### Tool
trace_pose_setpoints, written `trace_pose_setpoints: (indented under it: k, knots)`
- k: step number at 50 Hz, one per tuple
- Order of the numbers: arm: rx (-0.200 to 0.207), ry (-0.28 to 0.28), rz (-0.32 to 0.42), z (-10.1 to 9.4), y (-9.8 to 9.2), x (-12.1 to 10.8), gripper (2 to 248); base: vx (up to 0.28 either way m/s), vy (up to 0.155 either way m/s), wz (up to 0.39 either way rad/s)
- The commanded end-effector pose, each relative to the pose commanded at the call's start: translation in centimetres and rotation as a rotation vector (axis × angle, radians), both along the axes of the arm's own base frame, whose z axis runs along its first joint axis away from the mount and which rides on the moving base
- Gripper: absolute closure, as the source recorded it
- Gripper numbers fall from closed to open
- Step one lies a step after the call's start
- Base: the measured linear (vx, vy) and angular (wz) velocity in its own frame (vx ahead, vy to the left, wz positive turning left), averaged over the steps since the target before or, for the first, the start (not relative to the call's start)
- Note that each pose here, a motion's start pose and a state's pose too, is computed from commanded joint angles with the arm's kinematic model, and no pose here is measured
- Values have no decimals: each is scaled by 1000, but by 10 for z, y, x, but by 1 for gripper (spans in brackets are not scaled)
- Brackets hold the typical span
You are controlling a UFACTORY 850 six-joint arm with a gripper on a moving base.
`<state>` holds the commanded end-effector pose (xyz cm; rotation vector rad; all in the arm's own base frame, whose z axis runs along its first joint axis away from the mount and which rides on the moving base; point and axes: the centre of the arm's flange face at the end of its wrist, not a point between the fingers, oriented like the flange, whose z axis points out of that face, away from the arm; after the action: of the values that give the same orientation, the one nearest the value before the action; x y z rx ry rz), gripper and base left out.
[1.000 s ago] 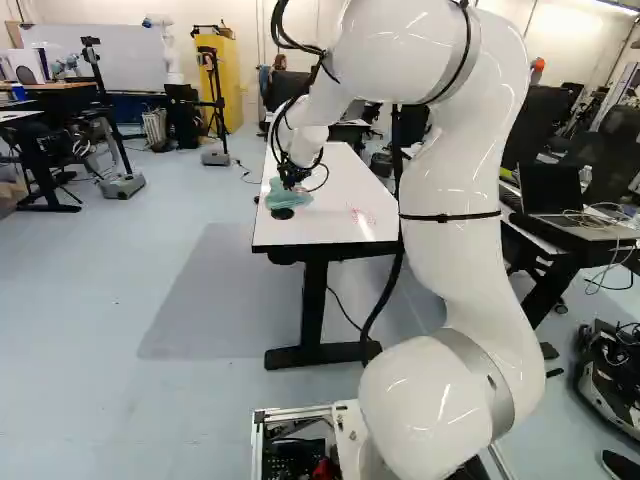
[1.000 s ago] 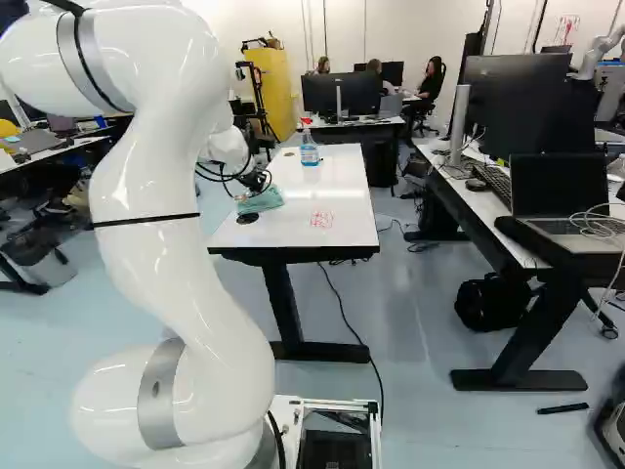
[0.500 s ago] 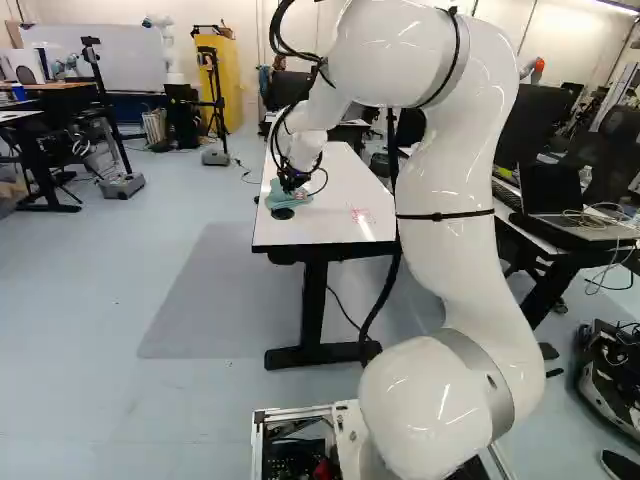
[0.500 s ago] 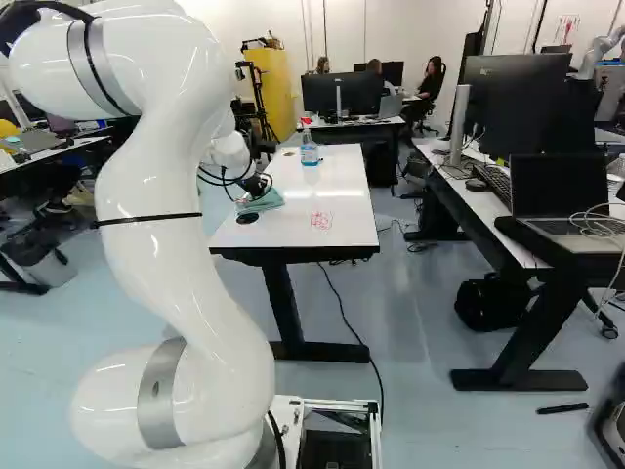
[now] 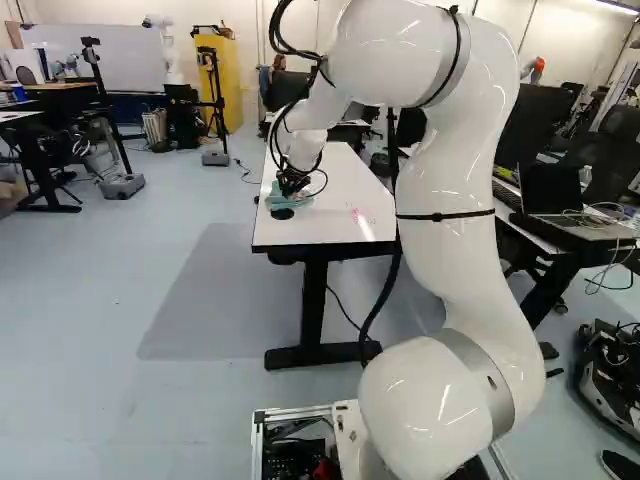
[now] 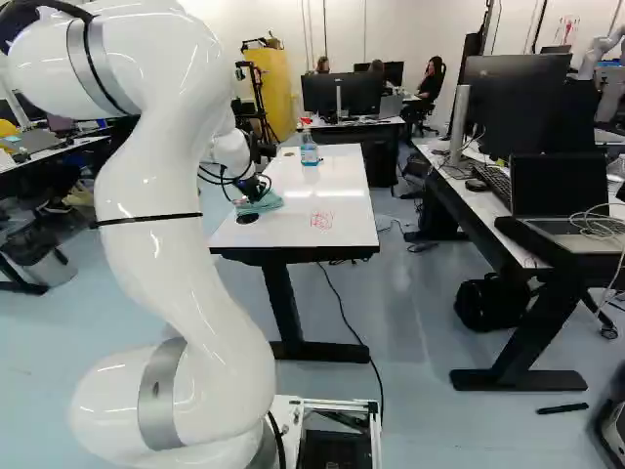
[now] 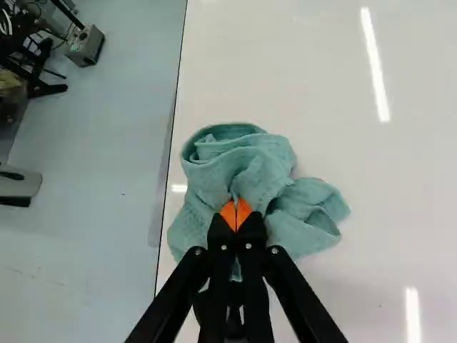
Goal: Clean the table with the green towel
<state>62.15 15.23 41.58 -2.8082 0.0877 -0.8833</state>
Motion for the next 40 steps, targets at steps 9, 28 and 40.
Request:
trace_pose_setpoints:
  k: [9,28,40]
  knots:
    - [0,-1,-8,0,-4,3,230,0,0,0]
    - [3,-14,-55,-2,-31,26,230,0,0,0]
    - [6,-30,-66,-4,-35,45,230,0,0,0]
